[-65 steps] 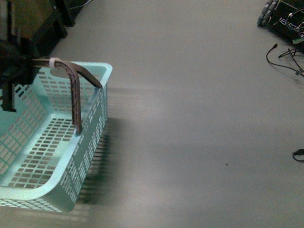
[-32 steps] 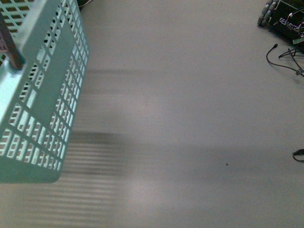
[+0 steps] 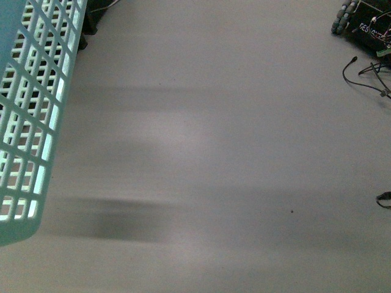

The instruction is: Pick lemon and mango into basket

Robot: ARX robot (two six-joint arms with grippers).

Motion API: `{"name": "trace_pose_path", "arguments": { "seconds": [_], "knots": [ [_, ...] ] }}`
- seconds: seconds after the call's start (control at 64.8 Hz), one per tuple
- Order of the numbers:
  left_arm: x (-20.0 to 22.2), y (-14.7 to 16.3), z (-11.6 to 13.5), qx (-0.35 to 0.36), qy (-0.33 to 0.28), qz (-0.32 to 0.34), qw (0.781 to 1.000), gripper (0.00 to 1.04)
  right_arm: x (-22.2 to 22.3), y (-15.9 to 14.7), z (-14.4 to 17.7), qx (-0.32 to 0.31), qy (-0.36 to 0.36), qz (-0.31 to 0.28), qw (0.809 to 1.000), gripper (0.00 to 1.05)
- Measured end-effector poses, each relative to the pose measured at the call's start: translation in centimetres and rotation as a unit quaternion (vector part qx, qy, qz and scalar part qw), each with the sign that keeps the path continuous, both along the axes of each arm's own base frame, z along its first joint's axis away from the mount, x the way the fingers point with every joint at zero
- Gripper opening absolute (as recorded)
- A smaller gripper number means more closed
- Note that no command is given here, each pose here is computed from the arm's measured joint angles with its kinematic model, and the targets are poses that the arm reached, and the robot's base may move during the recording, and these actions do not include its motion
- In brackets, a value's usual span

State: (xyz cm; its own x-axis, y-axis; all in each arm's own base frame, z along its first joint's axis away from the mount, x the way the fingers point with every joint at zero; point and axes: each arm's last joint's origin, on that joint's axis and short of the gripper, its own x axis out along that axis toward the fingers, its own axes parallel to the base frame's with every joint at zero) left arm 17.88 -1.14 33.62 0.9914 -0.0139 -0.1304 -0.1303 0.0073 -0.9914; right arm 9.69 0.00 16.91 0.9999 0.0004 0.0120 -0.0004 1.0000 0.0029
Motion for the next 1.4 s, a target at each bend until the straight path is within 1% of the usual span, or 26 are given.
{"name": "trace_pose_path", "arguments": {
  "seconds": [0.093,1.404],
  "knots": [
    [-0.53,-0.01,0.66,-0.001,-0.014,-0.001,1.0,0.05,0.0,0.0,0.0,0.0,0.0,0.0,1.0,0.96],
    [-0.45,-0.02,0.59,0.0,-0.011,-0.001,1.0,0.05,0.0,0.0,0.0,0.0,0.0,0.0,1.0,0.96]
  ]
}}
